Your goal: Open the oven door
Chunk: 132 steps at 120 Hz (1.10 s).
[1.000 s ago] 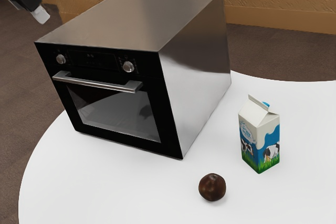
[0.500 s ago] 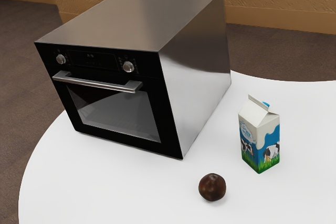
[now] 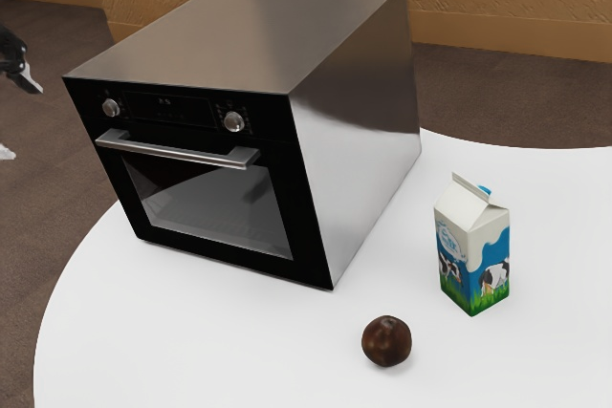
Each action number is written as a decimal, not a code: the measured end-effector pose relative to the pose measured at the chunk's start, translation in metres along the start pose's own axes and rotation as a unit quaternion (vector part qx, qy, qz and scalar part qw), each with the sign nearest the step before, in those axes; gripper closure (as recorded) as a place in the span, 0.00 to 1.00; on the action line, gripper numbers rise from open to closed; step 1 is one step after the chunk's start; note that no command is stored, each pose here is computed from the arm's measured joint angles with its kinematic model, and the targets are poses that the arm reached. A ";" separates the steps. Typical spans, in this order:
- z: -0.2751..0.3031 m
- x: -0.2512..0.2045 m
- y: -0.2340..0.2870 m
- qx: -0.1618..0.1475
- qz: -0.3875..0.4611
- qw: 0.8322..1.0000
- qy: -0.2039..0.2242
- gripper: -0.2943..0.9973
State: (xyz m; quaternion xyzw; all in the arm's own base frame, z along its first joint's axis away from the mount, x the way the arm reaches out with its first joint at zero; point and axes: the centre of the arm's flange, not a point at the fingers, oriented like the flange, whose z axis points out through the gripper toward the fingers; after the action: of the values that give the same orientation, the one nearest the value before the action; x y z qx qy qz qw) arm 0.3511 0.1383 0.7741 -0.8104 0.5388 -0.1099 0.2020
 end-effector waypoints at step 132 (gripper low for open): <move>0.156 0.031 -0.065 -0.016 0.109 0.992 0.057 0.24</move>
State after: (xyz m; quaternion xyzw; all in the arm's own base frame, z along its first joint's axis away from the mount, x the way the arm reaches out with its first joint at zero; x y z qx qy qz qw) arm 0.4790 0.1643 0.6618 -0.7425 0.6360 -0.1248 0.1690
